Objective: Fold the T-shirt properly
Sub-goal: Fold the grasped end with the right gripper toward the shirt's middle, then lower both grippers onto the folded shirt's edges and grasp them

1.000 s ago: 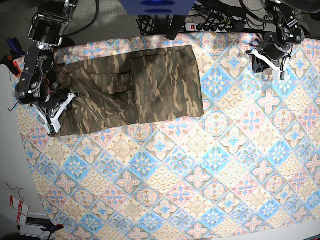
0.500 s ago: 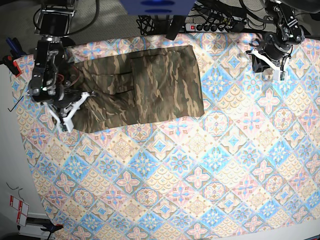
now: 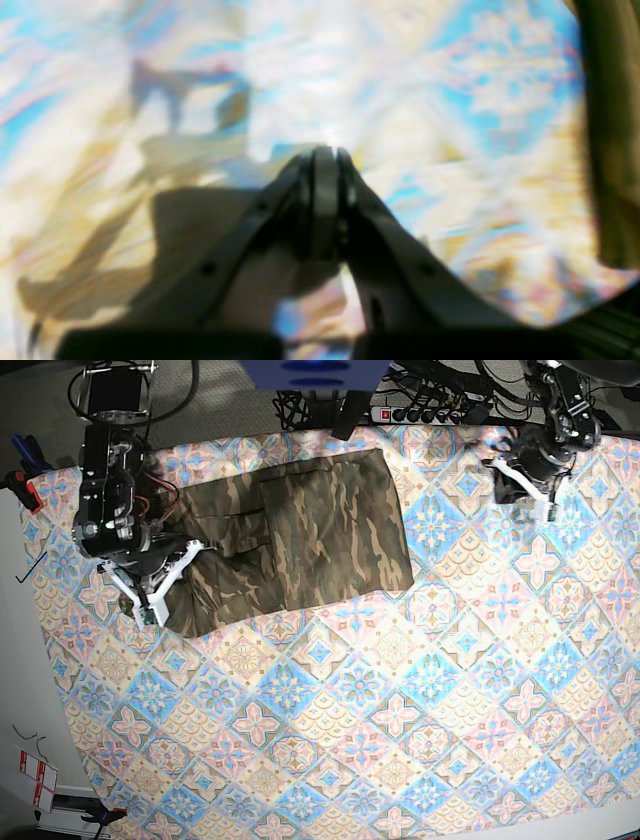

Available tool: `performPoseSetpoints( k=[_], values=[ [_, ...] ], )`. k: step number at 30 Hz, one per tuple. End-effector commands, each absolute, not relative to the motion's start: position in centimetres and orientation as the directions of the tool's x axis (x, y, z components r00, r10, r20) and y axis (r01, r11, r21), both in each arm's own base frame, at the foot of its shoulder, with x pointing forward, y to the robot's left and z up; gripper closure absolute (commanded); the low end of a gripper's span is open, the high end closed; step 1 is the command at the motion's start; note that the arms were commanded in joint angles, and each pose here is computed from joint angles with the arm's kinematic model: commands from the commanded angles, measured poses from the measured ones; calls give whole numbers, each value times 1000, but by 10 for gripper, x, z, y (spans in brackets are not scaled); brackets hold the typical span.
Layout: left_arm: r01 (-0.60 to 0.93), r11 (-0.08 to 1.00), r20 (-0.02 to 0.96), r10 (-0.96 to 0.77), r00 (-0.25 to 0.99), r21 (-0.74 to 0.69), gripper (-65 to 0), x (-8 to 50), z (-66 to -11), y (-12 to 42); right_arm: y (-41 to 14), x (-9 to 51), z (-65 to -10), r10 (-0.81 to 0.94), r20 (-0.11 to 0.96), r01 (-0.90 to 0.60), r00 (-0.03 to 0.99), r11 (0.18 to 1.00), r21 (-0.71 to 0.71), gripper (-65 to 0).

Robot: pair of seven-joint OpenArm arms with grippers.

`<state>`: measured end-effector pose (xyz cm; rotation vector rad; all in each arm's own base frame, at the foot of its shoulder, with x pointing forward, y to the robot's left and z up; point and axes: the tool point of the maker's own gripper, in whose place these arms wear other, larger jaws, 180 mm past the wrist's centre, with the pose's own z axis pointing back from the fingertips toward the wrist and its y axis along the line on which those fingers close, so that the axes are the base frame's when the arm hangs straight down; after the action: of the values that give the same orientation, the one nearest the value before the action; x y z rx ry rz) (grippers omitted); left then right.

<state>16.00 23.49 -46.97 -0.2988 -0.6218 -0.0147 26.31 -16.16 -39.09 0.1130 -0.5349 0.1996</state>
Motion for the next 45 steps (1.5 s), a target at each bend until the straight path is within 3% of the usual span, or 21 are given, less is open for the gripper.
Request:
performPoseSetpoints(
  k=[1,8,21,37,45],
  values=[
    [134,952,605,64,794,-276,0,171,-462,230,-160,270,-382,167,546,-229,821,972,46,0],
    [169,925,641,96,762,-340,0,199,-459,190,-139,266,-384,215,542,-291,812,955,57,0],
    [371,819,644,-3,765,-437,0,208,-459,91,-133,263,-381,228,547,-307,805,950,57,0],
    [398,813,695,11,719,-425,0,241,-443,82,-120,254,-383,260,541,-349,800,935,66,0],
    [435,842,674,-121,729,-319,0,239,-458,85,-113,254,-382,274,542,-367,794,927,70,0]
  ],
)
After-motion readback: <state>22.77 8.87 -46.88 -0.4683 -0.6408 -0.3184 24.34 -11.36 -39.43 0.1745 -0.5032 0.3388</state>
